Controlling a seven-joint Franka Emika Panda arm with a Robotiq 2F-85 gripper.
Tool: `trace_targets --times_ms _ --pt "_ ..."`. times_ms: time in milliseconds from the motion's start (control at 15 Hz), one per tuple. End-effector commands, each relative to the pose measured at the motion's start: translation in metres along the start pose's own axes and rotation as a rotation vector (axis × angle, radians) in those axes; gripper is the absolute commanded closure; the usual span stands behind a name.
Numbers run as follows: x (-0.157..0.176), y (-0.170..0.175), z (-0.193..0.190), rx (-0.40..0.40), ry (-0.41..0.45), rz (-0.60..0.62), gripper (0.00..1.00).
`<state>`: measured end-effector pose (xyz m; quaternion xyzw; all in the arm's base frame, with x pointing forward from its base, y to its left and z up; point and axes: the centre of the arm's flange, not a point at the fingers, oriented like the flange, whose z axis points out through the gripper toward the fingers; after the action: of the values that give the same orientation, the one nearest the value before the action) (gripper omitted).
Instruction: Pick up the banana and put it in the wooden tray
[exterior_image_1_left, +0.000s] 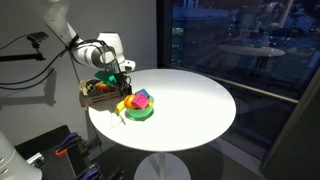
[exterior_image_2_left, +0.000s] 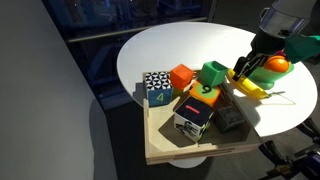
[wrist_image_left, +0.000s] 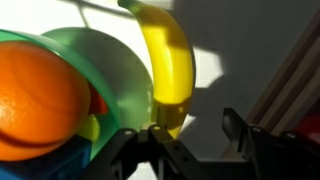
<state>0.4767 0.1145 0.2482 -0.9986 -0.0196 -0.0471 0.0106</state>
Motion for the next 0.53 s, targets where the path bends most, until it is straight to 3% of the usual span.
trace_targets --times_ms 0,133,467 --pt "-0.003 0.002 -0.009 -0.049 -0.017 0.006 0.08" --pt "-0.005 0.006 -0.009 -0.08 -0.03 0.004 0.0" --pt "-0.008 0.016 -0.005 -0.132 -0.075 0.006 0.0"
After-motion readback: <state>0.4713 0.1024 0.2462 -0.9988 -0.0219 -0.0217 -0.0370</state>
